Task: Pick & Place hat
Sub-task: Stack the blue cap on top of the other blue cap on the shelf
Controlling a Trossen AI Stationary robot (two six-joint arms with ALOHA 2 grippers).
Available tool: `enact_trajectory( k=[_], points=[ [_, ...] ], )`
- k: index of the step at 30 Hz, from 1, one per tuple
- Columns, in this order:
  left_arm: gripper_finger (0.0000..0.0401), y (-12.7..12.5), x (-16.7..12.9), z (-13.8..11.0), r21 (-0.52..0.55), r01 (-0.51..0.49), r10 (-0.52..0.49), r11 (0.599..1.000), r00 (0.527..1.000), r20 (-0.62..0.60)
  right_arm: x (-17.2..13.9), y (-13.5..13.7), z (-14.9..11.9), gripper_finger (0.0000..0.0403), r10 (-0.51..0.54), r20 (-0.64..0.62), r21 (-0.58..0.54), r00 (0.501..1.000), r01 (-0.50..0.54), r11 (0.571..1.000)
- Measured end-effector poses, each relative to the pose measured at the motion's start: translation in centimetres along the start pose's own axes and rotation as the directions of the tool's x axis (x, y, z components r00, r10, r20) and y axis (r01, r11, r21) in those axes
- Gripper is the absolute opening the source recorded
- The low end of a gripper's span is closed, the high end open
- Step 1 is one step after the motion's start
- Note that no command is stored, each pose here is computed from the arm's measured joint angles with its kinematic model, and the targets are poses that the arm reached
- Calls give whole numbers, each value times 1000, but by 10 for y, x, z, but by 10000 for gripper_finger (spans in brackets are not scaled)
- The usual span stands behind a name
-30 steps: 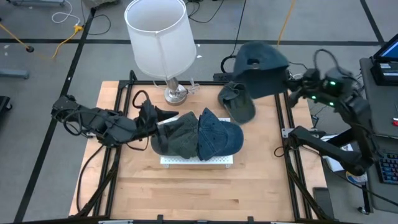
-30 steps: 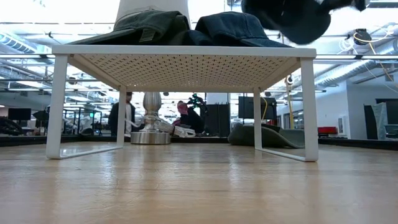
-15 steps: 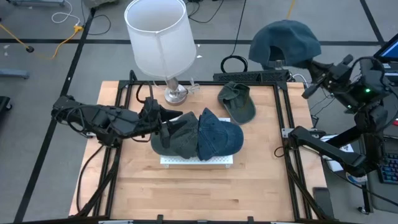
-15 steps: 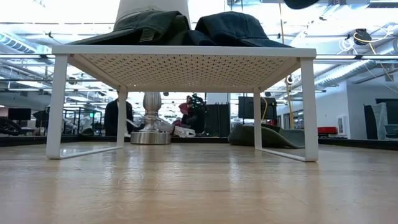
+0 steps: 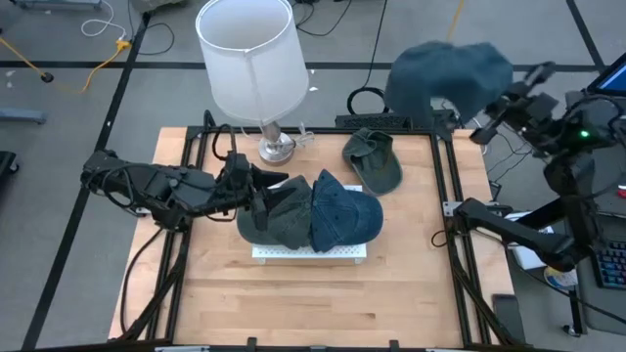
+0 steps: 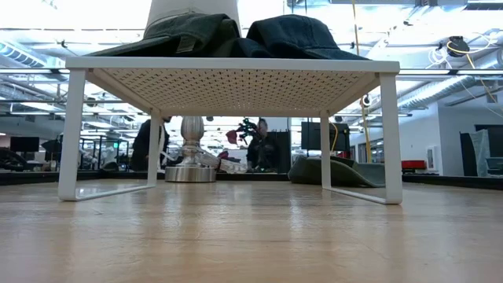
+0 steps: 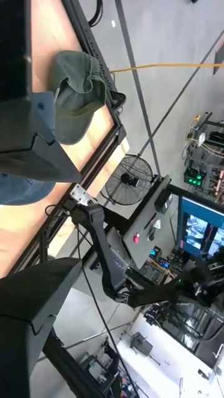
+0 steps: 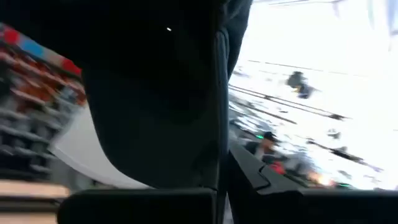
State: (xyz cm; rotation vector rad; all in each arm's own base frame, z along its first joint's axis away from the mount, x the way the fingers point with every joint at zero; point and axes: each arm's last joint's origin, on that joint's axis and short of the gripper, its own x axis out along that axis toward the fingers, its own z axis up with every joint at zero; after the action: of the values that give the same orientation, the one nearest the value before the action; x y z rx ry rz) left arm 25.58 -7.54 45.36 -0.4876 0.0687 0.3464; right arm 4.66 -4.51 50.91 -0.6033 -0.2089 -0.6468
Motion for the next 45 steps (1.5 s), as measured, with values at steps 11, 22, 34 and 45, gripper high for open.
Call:
enact_trajectory(
  k=[11,22,34,45],
  points=[
    [214,1,1,1,-7,-4,4,1000,1000,4,64,0,-9,1,68,173,146,983,-94,985],
    [214,0,1,2,-29,2,-2,1000,1000,13,129,58,12,1,33,125,47,992,-39,998],
    [214,-4,-13,19,-296,135,-116,946,990,83,140,155,53,1,-132,31,-303,991,136,943],
    [214,-5,-60,35,-446,325,-334,834,941,60,122,211,74,1,-168,-62,-491,984,116,864]
  ],
)
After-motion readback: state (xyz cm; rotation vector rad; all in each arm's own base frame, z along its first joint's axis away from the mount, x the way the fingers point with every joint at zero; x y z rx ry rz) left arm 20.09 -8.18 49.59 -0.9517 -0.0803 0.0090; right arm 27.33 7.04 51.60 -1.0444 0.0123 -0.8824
